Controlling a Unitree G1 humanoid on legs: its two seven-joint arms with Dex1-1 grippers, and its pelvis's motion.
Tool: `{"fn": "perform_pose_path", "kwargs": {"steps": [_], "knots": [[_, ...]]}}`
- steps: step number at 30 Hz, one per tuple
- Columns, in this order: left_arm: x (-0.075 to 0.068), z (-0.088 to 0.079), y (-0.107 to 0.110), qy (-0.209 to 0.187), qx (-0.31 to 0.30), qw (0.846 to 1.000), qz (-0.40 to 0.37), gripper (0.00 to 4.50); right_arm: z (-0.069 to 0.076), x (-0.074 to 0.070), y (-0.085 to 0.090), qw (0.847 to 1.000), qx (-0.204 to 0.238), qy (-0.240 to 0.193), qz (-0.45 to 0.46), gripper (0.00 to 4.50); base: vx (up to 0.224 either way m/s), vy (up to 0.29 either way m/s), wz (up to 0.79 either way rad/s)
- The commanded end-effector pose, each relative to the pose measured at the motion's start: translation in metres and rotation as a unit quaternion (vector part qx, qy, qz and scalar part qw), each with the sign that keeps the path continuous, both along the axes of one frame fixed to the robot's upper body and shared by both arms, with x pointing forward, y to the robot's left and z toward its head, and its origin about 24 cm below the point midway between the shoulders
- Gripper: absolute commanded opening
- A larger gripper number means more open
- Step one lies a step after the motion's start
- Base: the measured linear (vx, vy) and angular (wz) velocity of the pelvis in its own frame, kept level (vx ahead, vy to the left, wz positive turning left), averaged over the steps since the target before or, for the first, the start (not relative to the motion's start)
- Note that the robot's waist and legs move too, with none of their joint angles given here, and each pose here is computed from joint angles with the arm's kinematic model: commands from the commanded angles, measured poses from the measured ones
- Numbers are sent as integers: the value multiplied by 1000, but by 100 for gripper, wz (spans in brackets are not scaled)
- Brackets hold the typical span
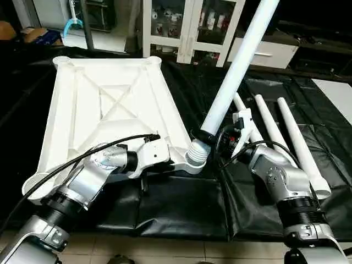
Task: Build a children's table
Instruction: Insert table leg to table base
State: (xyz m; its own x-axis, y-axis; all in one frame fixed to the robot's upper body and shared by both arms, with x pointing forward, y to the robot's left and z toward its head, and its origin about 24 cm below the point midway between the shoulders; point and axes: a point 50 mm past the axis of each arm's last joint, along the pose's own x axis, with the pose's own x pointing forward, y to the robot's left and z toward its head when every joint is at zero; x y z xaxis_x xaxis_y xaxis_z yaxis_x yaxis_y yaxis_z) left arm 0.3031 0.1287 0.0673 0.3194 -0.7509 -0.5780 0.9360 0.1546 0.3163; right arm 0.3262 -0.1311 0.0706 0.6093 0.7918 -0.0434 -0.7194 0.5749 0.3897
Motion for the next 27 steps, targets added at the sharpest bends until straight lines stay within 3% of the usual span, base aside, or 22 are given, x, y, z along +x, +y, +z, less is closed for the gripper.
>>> {"fn": "perform_pose_path", "kwargs": {"steps": [1, 11, 12, 18, 22, 27], "knots": [[-5, -13, 3, 21, 45, 999, -16, 0, 10, 2, -7, 1000, -7, -23, -8, 187, 0, 0, 0], [-13, -21, 15, 49, 81, 995, -22, 0, 11, 4, -12, 1000, -11, -19, -10, 187, 0, 0, 0], [-13, -21, 14, 50, 71, 996, -15, 30, 10, 4, -12, 1000, -11, -18, -10, 187, 0, 0, 0], [-10, -15, 9, 44, 40, 998, 0, 83, 10, 3, -10, 1000, -11, -16, -6, 187, 0, 0, 0], [-9, -13, 13, 33, 52, 998, -3, 93, 10, 4, -9, 1000, -10, -16, -5, 187, 0, 0, 0], [-15, -11, 22, 55, 61, 997, -13, 93, 11, 4, -10, 1000, -9, -18, -7, 187, 0, 0, 0]]}}
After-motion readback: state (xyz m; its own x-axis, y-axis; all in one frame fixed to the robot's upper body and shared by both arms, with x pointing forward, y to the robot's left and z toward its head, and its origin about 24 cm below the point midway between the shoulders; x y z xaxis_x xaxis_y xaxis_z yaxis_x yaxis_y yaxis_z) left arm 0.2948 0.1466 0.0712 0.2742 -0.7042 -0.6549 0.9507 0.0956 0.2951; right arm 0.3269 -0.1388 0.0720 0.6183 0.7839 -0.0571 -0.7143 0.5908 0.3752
